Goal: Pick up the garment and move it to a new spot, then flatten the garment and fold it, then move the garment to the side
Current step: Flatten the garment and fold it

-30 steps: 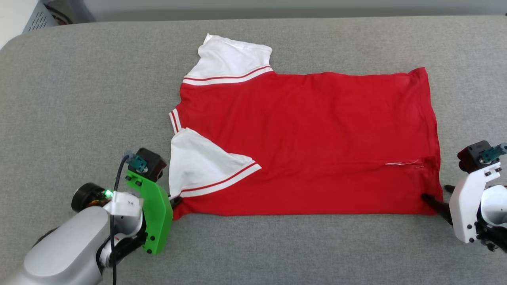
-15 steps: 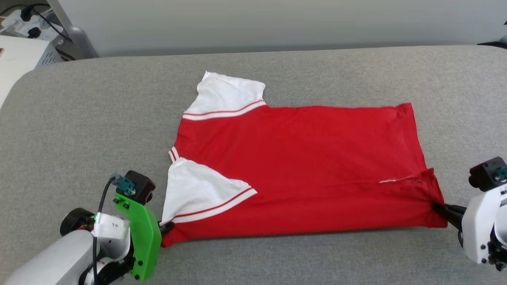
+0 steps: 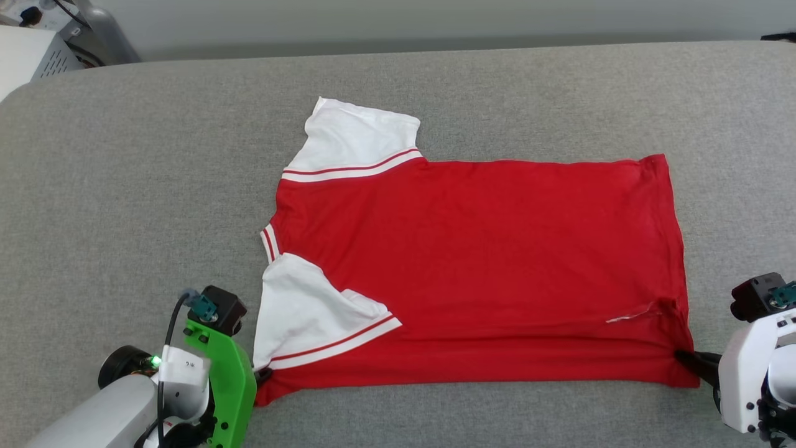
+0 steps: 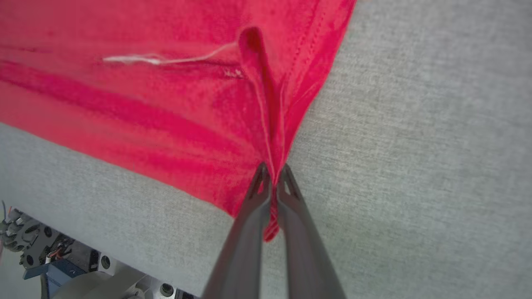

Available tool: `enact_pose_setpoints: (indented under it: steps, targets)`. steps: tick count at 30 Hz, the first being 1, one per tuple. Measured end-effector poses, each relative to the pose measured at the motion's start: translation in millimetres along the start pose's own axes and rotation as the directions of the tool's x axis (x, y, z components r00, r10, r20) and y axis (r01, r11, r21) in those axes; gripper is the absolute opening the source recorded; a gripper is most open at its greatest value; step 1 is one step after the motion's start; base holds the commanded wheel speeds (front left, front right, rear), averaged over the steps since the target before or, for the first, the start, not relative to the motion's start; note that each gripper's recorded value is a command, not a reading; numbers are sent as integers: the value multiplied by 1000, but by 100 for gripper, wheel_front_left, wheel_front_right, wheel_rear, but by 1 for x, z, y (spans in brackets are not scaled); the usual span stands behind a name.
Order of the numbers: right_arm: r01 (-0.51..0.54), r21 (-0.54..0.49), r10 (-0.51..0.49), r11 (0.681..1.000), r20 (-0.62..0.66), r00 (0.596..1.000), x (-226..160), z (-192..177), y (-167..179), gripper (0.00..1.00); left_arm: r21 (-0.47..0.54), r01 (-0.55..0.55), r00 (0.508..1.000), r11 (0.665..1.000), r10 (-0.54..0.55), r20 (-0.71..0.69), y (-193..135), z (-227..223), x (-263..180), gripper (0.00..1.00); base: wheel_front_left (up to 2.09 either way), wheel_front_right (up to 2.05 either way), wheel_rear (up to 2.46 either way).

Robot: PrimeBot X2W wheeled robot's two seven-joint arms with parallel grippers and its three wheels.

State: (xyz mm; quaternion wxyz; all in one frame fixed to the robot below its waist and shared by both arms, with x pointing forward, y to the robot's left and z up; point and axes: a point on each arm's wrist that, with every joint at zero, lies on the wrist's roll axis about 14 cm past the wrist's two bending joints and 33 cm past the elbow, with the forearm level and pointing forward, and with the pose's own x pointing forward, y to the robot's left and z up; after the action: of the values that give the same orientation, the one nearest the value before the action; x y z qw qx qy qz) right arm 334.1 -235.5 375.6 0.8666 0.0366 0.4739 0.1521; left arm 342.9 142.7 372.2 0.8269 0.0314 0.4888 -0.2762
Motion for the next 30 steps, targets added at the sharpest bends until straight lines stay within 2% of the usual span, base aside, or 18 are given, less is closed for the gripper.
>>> enact_pose_setpoints:
  steps: [4, 5, 6, 7, 11, 14, 17, 19, 23, 25, 28, 30]
  targets:
    - [5, 24, -5, 1000, -16, 1000, 8, -5, -2, 0, -15, 5, 1000, 1000, -5, -7, 5, -3, 6, 0, 0, 0, 0]
    - [3, 26, -3, 1000, -6, 1000, 9, -4, -1, 47, -17, 4, 1000, 1000, -4, 1, 5, -2, 6, 84, 0, 0, 0]
    - [2, 26, -2, 1000, 10, 1000, 9, -1, -1, 72, -17, 1, 1000, 1000, -1, 11, 5, -1, 6, 100, 0, 0, 0]
    - [3, 20, -4, 1000, 27, 1000, 8, 1, 0, 100, -15, -4, 1000, 1000, 4, 22, 6, 1, 5, 100, 0, 0, 0]
    - [11, -3, -10, 1000, 179, 984, -1, 29, 2, 100, -2, -29, 996, 1000, 29, 90, 9, 14, -5, 100, 0, 0, 0]
    - [43, -24, -32, 999, 341, 940, -16, 61, -2, 100, 18, -57, 979, 998, 53, 198, 14, 41, -22, 100, 0, 0, 0]
    - [88, -22, -63, 996, 531, 845, -39, 99, -9, 100, 61, -107, 935, 992, 80, 346, 21, 85, -45, 100, 0, 0, 0]
    - [117, -10, -82, 993, 650, 755, -56, 124, -12, 100, 86, -167, 880, 982, 109, 463, 28, 122, -63, 100, 0, 0, 0]
    - [153, 1, -96, 988, 783, 614, -75, 153, -7, 100, 99, -219, 768, 971, 109, 631, 32, 183, -87, 100, 0, 0, 0]
    - [156, 12, -98, 988, 827, 554, -81, 163, -2, 100, 118, -253, 728, 960, 108, 677, 34, 207, -93, 100, 0, 0, 0]
    - [154, 20, -94, 988, 867, 489, -84, 174, 9, 100, 123, -270, 678, 955, 98, 729, 35, 244, -96, 100, 0, 0, 0]
    - [149, 17, -87, 989, 874, 478, -81, 177, 16, 100, 133, -265, 657, 955, 78, 750, 35, 270, -94, 100, 0, 0, 0]
